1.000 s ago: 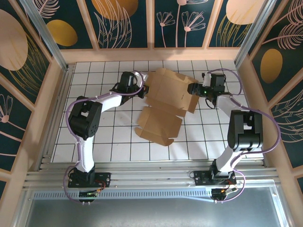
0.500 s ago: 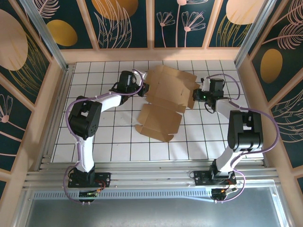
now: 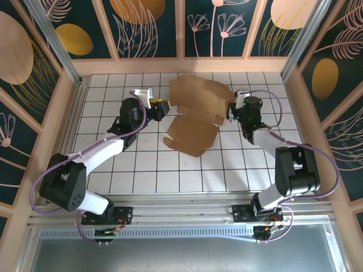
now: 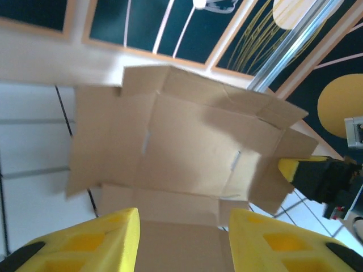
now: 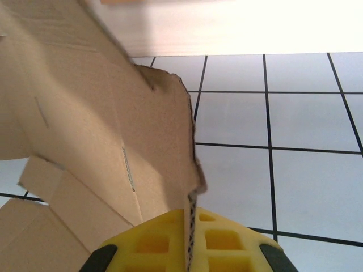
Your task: Fold the paper box
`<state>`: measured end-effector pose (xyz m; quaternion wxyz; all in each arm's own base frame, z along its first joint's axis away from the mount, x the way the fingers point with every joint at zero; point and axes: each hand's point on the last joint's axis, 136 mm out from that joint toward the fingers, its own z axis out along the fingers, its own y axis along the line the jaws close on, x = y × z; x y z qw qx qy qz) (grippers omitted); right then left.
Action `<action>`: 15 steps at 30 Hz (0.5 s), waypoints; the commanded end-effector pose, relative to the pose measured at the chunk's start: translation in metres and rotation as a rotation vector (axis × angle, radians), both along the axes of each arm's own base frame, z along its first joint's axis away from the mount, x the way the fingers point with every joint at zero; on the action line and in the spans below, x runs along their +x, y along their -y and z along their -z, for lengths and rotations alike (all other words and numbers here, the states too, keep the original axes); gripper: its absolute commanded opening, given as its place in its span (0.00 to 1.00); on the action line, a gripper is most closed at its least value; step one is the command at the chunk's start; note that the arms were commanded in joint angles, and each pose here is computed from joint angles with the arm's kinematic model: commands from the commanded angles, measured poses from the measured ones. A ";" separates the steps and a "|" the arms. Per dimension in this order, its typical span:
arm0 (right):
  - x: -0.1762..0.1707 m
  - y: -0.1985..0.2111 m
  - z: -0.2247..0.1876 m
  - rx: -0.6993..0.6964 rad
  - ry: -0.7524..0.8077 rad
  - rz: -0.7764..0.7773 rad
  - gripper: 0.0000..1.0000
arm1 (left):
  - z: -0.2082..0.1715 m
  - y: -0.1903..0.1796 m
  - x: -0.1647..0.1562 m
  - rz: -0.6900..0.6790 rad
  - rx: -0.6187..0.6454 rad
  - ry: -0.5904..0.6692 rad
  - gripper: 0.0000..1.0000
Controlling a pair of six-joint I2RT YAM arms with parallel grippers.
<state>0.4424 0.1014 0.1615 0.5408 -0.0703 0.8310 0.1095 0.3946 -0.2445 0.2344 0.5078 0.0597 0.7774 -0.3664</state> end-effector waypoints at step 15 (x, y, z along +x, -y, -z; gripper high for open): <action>-0.042 -0.014 -0.020 -0.194 0.306 -0.060 0.00 | -0.001 0.046 0.037 0.241 0.305 0.074 0.49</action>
